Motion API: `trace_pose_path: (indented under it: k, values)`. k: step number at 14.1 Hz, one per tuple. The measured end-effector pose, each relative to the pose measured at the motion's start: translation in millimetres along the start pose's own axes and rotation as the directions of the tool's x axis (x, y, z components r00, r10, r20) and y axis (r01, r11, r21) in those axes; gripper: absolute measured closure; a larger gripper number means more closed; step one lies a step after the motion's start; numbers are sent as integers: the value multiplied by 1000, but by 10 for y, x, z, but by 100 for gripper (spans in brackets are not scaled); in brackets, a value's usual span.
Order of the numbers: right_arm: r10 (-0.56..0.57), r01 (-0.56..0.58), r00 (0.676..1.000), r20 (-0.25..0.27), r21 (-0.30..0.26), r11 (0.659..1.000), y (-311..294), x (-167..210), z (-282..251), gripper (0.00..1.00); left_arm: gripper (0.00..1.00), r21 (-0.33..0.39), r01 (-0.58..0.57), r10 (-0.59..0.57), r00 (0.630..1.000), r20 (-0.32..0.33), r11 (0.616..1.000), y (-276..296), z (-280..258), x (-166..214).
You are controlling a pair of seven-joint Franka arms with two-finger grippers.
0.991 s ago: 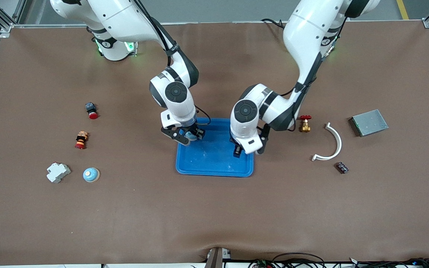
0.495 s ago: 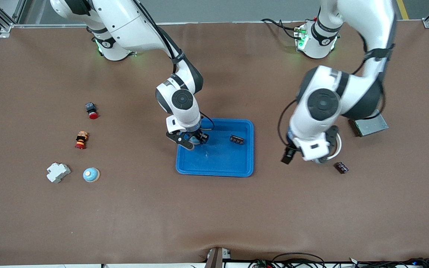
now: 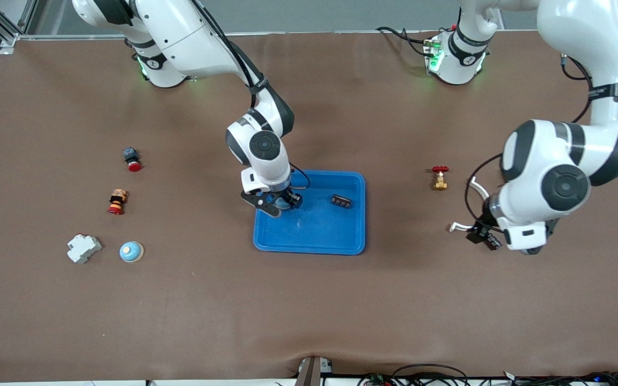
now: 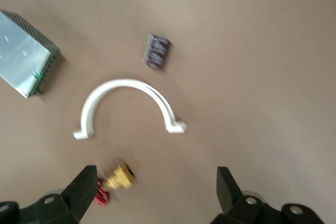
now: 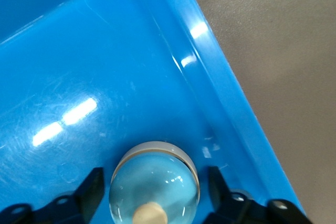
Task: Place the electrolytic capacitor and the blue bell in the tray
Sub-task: 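Release the capacitor and bell into the tray and lift both grippers, then grasp the second capacitor with the left gripper while the right gripper reaches the bell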
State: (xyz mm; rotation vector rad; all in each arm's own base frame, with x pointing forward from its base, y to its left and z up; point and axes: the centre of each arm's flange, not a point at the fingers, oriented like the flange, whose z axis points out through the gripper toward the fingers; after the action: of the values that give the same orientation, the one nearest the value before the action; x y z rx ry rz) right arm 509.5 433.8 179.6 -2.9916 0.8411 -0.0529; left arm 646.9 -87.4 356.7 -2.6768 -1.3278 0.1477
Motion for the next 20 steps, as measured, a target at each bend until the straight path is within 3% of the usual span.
trace_pose_path:
  k: [1,4,7,10,12,14,18,19,20]
  values:
    - [0,0,1000,-1,3,1000,-27,8,-26,0,0,17,-10,10,1000,-4,1000,-107,105,190]
    - [-1,2,1000,11,-32,999,-138,40,-193,0,0,28,-15,15,1000,5,999,-296,441,621]
    - [-5,7,1000,28,-86,996,-273,103,-474,0,0,32,-66,65,998,16,997,-335,806,828]
    - [-91,96,995,42,-123,988,-253,261,-647,0,3,8,-95,95,995,4,995,-327,1129,998]
    - [-149,156,987,60,-141,978,-126,552,-767,0,6,-19,-100,100,995,-17,995,-260,1327,1043]
    - [-173,179,983,53,-138,974,45,948,-956,0,16,-39,-115,114,993,-29,993,-157,1516,1005]
    - [-227,231,973,51,-131,964,414,1560,-1171,0,18,-57,-144,142,989,-33,988,3,1728,866]
    - [-243,248,968,53,-133,960,516,1675,-1196,0,23,-56,-144,143,989,-31,988,5,1740,862]
    - [-259,264,964,58,-134,955,633,1800,-1218,0,34,-56,-143,141,989,-31,988,-1,1739,869]
